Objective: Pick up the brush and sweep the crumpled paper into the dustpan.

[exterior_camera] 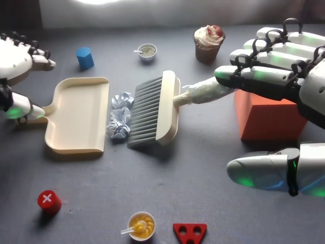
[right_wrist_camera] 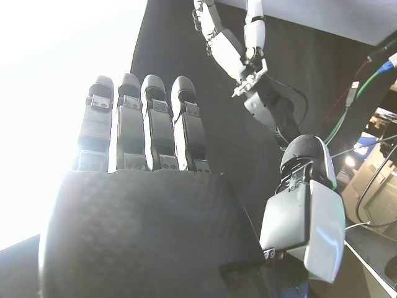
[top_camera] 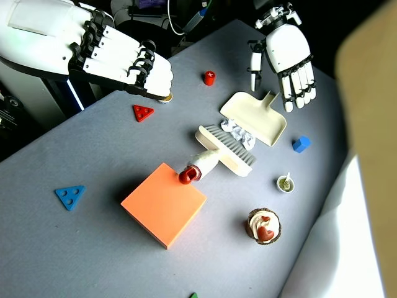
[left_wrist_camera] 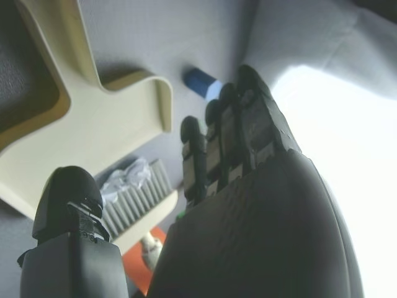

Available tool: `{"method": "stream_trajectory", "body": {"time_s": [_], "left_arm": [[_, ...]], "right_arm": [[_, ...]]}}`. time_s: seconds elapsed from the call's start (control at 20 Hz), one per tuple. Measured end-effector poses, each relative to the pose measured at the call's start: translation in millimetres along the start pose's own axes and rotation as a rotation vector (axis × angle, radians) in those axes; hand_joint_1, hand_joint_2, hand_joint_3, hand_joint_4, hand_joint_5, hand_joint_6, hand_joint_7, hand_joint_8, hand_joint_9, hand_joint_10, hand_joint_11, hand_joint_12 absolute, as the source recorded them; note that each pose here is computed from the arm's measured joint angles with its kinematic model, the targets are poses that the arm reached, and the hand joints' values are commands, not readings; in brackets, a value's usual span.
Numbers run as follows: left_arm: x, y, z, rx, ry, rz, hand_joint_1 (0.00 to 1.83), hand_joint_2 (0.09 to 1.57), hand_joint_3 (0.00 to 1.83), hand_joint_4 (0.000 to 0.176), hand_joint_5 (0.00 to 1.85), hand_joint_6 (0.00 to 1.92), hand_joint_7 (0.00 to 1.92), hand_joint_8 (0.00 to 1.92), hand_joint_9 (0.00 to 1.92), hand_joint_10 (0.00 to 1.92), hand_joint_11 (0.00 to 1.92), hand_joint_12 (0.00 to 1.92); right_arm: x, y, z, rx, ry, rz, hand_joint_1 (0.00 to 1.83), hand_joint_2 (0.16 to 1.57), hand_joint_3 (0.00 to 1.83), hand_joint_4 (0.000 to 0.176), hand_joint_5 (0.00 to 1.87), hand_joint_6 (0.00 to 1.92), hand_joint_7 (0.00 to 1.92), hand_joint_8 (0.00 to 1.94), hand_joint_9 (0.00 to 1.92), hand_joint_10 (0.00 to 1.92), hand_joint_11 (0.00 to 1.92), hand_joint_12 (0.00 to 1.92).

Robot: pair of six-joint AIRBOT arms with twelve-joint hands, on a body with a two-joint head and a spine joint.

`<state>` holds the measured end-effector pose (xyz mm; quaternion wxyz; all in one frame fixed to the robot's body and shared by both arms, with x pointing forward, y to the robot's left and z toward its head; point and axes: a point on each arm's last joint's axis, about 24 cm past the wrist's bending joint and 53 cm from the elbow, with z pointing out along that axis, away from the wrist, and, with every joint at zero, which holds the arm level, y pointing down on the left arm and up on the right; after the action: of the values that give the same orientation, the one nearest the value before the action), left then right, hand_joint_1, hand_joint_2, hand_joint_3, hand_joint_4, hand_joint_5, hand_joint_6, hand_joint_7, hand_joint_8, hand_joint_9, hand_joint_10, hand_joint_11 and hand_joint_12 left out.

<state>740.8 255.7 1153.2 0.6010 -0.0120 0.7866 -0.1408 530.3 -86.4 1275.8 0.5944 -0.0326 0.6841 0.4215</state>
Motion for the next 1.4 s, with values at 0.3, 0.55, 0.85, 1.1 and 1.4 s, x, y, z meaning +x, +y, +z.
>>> {"method": "stream_trajectory", "body": {"time_s": [0.3,0.55,0.85,1.1,1.4], "left_arm": [[9.4,12.6,-0.8,-0.026,0.016,0.022,0.56,1.11,0.00,0.040,0.25,0.00,0.15,0.00,0.15,0.00,0.17,0.01],[22.9,14.0,-1.1,-0.031,0.036,0.043,0.65,1.08,0.00,0.047,0.29,0.01,0.18,0.01,0.17,0.01,0.19,0.02],[27.6,17.2,-2.6,-0.041,0.028,0.068,0.70,1.08,0.00,0.051,0.36,0.02,0.20,0.01,0.17,0.00,0.18,0.01],[32.9,16.9,-1.0,-0.046,0.029,0.067,0.64,1.08,0.00,0.072,0.37,0.00,0.22,0.00,0.17,0.00,0.19,0.01],[41.8,13.6,2.1,-0.043,0.041,0.060,0.74,1.08,0.00,0.048,0.42,0.02,0.24,0.01,0.19,0.01,0.20,0.02]], "right_arm": [[0.5,-0.7,-0.4,0.001,0.000,-0.002,0.00,0.99,0.00,0.000,0.19,0.00,0.15,0.00,0.13,0.01,0.07,0.02],[0.5,-0.5,-0.3,0.001,0.000,-0.004,0.00,1.00,0.00,0.001,0.20,0.01,0.17,0.01,0.14,0.01,0.09,0.02],[0.7,0.3,-0.4,-0.002,0.000,-0.006,0.00,0.99,0.00,0.000,0.25,0.01,0.20,0.01,0.18,0.01,0.11,0.02],[0.6,0.5,-0.4,-0.003,0.000,-0.007,0.00,0.99,0.00,0.000,0.26,0.01,0.20,0.00,0.17,0.00,0.09,0.01],[0.5,1.0,-0.4,-0.004,-0.001,-0.010,0.00,1.00,0.00,0.000,0.28,0.01,0.19,0.01,0.15,0.01,0.12,0.02]]}}
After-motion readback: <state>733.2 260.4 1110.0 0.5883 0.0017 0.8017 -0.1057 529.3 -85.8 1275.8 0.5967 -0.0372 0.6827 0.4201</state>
